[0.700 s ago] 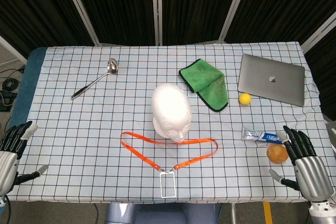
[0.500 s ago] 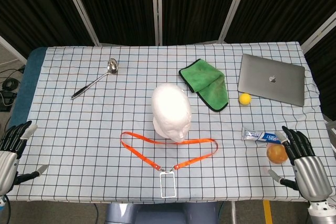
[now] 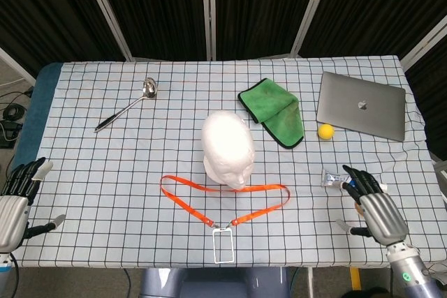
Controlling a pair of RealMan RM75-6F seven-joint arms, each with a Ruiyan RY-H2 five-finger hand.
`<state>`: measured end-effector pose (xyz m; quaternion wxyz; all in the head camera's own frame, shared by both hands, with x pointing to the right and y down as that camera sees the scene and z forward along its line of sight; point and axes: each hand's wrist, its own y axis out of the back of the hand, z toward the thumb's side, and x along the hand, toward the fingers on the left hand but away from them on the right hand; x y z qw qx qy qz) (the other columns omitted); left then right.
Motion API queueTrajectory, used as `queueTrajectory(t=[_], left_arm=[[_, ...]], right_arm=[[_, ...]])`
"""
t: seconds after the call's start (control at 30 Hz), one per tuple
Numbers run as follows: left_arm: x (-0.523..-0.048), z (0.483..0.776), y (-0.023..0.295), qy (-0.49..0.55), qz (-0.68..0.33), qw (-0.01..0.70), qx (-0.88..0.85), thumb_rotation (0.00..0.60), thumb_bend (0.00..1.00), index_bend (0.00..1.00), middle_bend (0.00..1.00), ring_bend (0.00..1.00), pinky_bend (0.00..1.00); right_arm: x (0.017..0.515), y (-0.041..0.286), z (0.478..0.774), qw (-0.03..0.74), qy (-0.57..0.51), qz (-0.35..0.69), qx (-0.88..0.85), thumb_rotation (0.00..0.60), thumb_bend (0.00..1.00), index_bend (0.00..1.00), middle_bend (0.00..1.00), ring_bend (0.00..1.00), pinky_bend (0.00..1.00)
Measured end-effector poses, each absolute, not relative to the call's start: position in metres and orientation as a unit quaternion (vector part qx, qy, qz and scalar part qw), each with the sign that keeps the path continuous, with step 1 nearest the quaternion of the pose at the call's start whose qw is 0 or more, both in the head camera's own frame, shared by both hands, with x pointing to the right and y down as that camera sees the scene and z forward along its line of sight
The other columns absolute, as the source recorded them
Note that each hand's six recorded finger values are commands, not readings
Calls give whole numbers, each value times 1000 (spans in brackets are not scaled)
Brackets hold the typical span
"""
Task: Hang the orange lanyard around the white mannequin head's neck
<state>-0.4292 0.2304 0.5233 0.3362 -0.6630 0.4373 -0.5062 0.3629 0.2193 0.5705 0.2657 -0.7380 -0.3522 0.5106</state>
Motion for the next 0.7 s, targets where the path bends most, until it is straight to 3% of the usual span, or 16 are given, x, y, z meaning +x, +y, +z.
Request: queueTrajectory(t=[0.2, 0.7], left_arm=[[-432, 533, 228, 431, -520, 329, -660, 600, 0, 0, 0, 0, 0], [-433, 546, 225, 422, -535, 323, -657, 600, 0, 0, 0, 0, 0]], right_arm=[[337, 191, 616, 201, -314, 526, -765, 600, 291, 380, 0, 0, 0], [266, 173, 685, 212, -262, 554, -761, 600, 308, 443, 0, 0, 0]])
